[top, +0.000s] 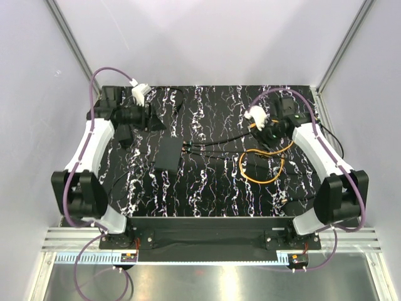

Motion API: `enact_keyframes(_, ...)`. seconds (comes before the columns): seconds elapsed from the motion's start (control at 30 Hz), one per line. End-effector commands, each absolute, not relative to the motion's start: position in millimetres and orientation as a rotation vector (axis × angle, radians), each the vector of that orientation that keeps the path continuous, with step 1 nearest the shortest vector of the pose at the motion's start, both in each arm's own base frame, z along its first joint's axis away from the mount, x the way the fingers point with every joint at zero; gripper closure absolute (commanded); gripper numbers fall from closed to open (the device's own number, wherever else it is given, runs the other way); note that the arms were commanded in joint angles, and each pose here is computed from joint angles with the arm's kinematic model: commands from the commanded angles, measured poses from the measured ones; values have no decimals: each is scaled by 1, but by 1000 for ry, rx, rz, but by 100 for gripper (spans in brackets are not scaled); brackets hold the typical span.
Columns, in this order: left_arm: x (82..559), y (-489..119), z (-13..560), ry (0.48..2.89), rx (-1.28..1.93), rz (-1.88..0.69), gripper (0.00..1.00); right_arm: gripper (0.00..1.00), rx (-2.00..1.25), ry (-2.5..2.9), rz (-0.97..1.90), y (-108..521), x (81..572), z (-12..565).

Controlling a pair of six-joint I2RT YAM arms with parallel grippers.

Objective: Insert the plug into the switch port

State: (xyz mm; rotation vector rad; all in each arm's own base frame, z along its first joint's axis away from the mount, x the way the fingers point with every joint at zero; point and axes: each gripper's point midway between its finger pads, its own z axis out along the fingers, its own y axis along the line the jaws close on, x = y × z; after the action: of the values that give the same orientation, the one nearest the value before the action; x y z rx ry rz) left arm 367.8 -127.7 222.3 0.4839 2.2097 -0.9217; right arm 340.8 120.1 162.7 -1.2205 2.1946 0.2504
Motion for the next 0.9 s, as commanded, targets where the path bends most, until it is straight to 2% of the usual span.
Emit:
enact_keyframes(0.0, 346, -136, 227, 2156, 601, -944, 34, 56, -1354, 2409, 252, 68, 300, 124)
enact_keyframes(0.07, 340, -137, 224, 2170, 605, -945, 34, 64, -1380, 2442, 224, 54, 298, 113)
enact_keyframes(0.17, 338, -138, 220, 2186, 595, -956, 34, 70, -1410, 2415, 81, 38, 306, 92)
enact_keyframes(0.27, 337, -140, 218, 2188, 591, -985, 35, 73, -1326, 2386, 33, 33, 333, 101)
enact_keyframes(0.37, 336, -143, 218, 2184, 589, -1020, 35, 71, -1196, 2421, 140, 36, 354, 113)
enact_keyframes(0.4, 336, -144, 217, 2188, 582, -1028, 34, 67, -1130, 2378, 134, 33, 377, 133)
enact_keyframes(0.53, 343, -147, 216, 2181, 571, -1056, 35, 66, -1069, 2320, 100, 31, 436, 146)
enact_keyframes(0.7, 347, -152, 213, 2195, 557, -1138, 34, 69, -1094, 2322, 100, 34, 507, 126)
enact_keyframes(0.87, 351, -155, 207, 2200, 550, -1169, 35, 62, -1198, 2264, 91, 43, 544, 98)
